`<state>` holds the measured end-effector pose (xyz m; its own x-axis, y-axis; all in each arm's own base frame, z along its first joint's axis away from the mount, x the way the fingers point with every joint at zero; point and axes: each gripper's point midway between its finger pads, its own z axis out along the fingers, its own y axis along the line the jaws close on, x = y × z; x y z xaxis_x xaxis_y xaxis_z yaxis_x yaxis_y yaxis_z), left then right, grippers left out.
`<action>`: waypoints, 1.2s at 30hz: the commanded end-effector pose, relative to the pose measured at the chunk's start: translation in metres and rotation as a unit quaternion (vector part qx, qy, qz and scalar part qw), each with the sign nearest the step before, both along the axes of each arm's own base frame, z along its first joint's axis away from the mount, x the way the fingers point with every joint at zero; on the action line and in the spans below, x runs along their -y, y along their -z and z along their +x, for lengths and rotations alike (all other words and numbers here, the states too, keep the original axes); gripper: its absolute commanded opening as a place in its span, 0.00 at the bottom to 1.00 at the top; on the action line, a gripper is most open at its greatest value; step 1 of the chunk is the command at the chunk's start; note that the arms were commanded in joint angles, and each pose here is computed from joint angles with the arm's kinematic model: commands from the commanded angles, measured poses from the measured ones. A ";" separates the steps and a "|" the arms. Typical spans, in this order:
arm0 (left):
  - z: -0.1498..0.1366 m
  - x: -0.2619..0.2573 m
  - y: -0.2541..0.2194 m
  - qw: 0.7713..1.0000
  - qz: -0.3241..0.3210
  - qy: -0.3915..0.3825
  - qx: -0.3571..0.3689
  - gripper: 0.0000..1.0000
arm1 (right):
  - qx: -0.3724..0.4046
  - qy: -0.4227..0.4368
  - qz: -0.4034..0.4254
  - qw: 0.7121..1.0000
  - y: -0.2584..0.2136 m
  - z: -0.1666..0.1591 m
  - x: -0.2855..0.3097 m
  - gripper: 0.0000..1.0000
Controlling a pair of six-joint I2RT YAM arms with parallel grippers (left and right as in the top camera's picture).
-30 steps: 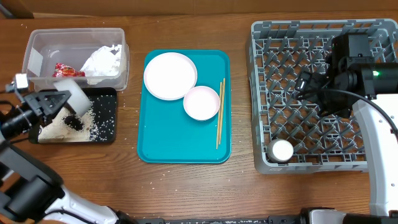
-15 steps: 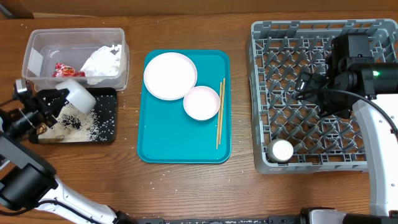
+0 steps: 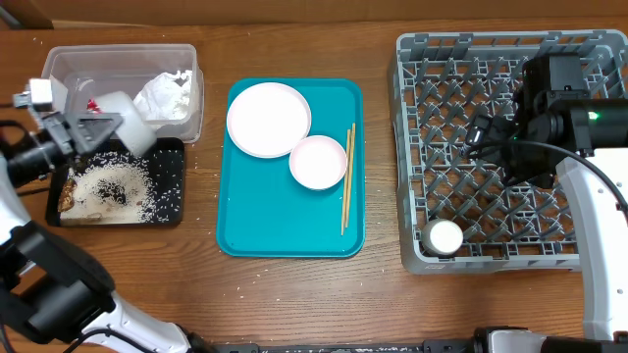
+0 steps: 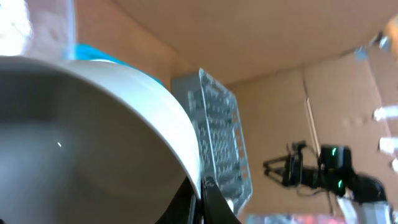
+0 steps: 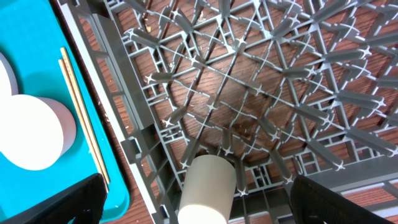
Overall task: Sort waste into correct bins and load items into the dishwasher
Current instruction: 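Tip the scraps onto the black tray, bring white bowl back, then set the white bowl down on the teal tray with left gripper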
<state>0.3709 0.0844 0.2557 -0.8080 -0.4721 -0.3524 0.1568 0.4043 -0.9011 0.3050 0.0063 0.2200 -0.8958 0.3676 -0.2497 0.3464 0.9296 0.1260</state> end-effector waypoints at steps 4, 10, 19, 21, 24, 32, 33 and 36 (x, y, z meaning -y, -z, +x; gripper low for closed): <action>-0.009 0.103 0.043 0.954 0.230 0.173 -0.080 0.04 | 0.003 -0.002 0.004 1.000 -0.001 0.001 -0.001 0.96; -0.023 0.163 0.106 0.853 0.428 0.234 -0.185 0.04 | 0.002 -0.003 0.007 1.000 -0.001 0.000 -0.002 0.96; -0.060 0.205 0.179 0.779 0.517 0.274 -0.225 0.04 | 0.002 -0.005 0.006 1.000 -0.001 0.001 -0.002 0.96; -0.067 0.210 0.191 0.777 0.517 0.281 -0.225 0.04 | 0.002 -0.005 0.006 1.000 -0.001 0.001 -0.002 0.97; -0.074 0.220 0.201 0.776 0.513 0.294 -0.218 0.04 | 0.006 -0.005 0.006 1.000 -0.001 0.003 -0.002 0.97; -0.069 0.236 0.197 0.779 0.514 0.305 -0.188 0.46 | 0.012 -0.005 0.006 1.000 -0.002 0.005 -0.002 0.98; -0.065 0.239 0.193 0.782 0.514 0.302 -0.182 0.48 | 0.013 -0.005 0.006 1.000 -0.002 0.006 -0.002 0.98; -0.049 0.246 0.171 0.791 0.514 0.291 -0.158 0.50 | 0.015 -0.005 0.006 1.000 -0.003 0.007 -0.002 0.99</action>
<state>0.3008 -0.1507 0.0630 -0.9099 0.4134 0.0354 0.4011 0.8983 -0.1794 0.3091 0.0089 0.2211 -0.8932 0.3668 -0.2603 0.3395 0.9294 0.1448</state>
